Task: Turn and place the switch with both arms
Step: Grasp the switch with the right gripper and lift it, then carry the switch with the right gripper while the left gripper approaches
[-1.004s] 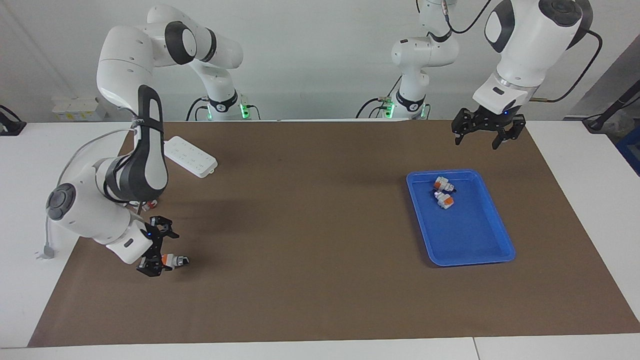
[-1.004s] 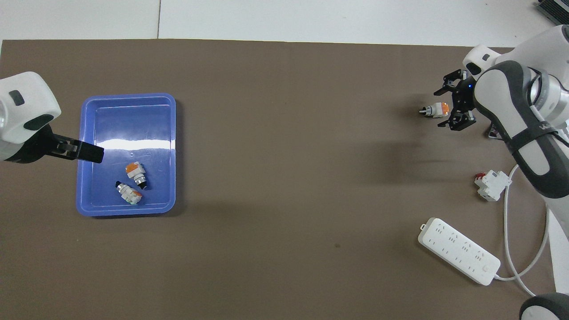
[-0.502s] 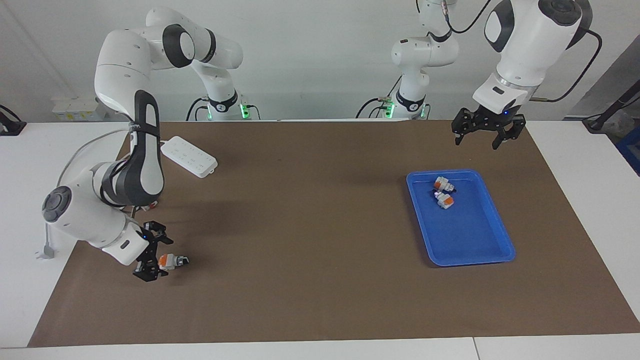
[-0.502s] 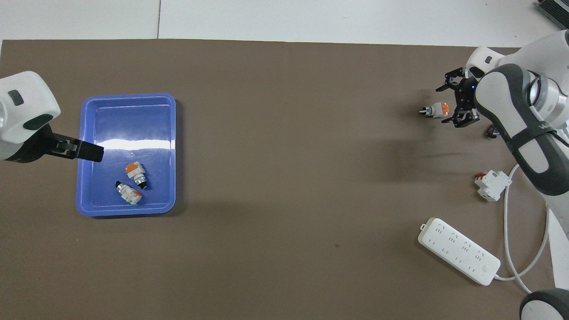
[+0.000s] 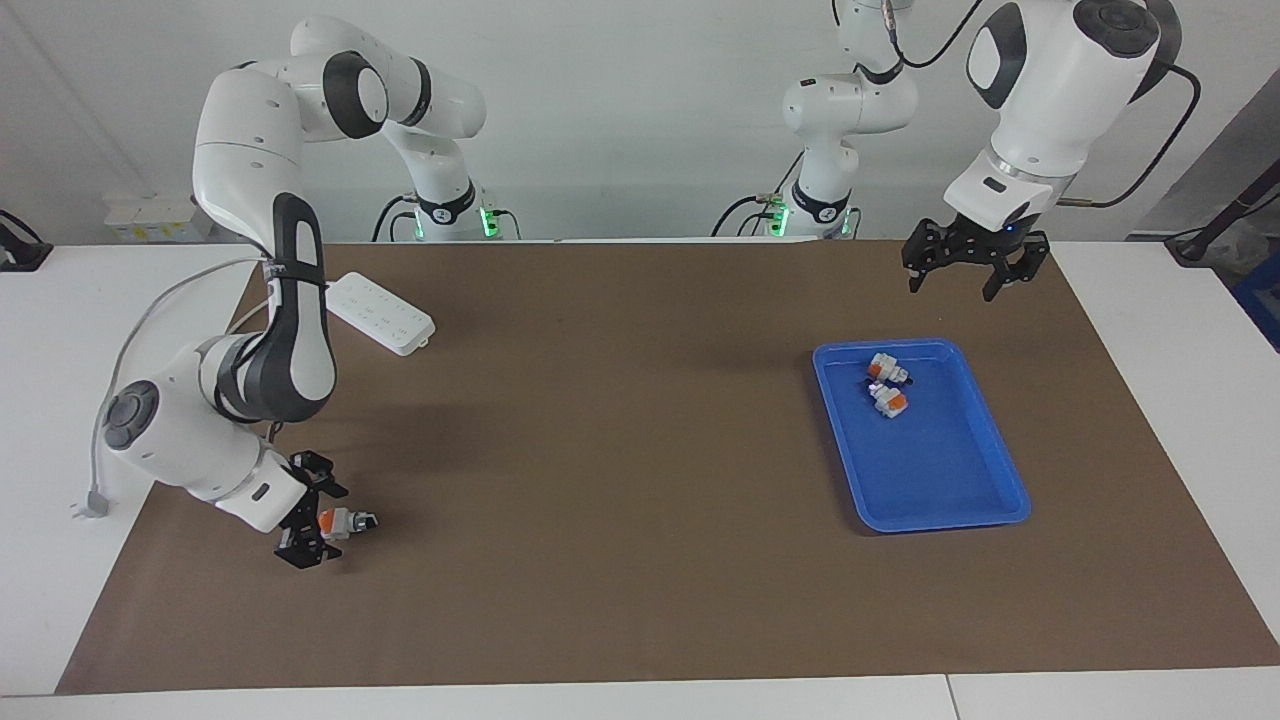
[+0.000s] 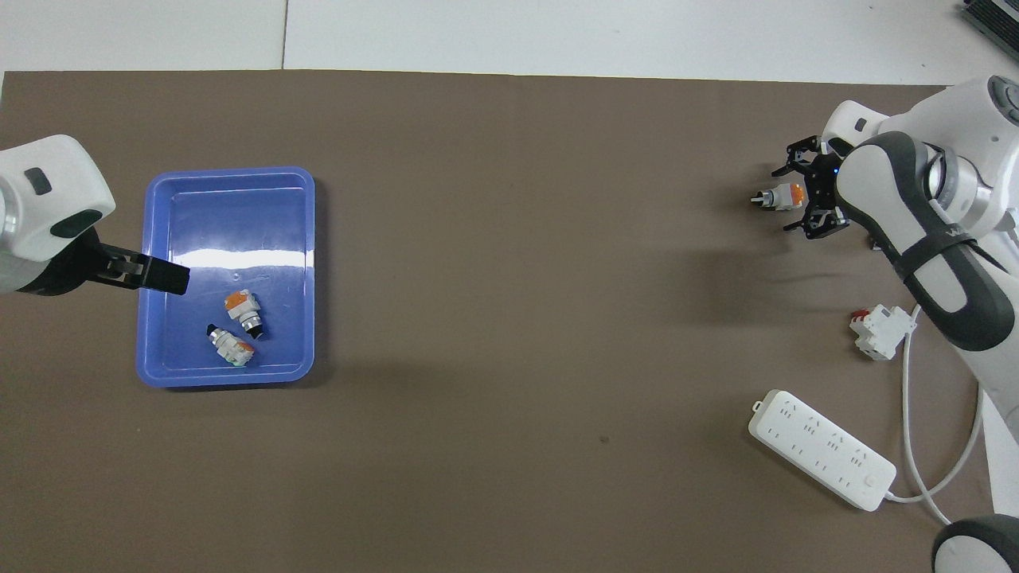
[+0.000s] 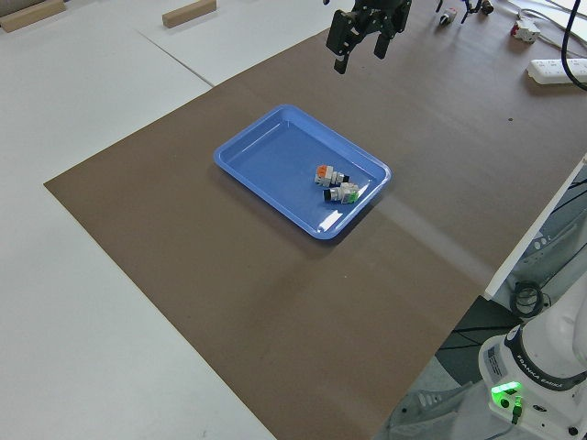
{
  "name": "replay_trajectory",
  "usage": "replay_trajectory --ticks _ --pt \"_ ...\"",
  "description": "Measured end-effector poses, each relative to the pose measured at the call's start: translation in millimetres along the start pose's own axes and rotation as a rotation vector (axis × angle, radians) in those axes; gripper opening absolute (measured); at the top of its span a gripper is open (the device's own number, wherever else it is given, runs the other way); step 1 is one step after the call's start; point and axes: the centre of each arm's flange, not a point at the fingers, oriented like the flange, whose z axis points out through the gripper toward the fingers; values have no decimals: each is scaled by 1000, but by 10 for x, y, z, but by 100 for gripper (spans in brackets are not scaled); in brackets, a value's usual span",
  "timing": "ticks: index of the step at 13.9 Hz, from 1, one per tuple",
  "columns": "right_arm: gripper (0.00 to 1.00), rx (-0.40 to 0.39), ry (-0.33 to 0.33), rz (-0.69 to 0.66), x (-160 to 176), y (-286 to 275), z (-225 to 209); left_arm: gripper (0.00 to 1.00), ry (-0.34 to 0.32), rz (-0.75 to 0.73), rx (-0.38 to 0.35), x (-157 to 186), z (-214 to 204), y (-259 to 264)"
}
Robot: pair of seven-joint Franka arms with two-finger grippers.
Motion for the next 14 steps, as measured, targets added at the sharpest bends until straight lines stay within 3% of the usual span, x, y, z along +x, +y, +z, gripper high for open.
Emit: replay_trajectory --ticks 4,6,8,9,12,14 --pt "91 -4 22 26 -96 -79 -30 96 -13 0 -4 -68 64 29" --pt "74 -7 22 28 -98 -94 -76 92 -17 -2 -22 -105 102 102" --pt "50 -6 28 33 -95 -117 -117 88 -25 -21 -36 -110 142 300" --pt "42 -9 44 44 -100 -126 -116 79 -29 -43 -41 -108 169 428" --pt "42 -16 123 90 -89 -152 -77 78 -22 -141 -66 -108 188 833" --pt "42 7 200 113 4 -174 -47 78 -5 -208 -122 -92 187 1087"
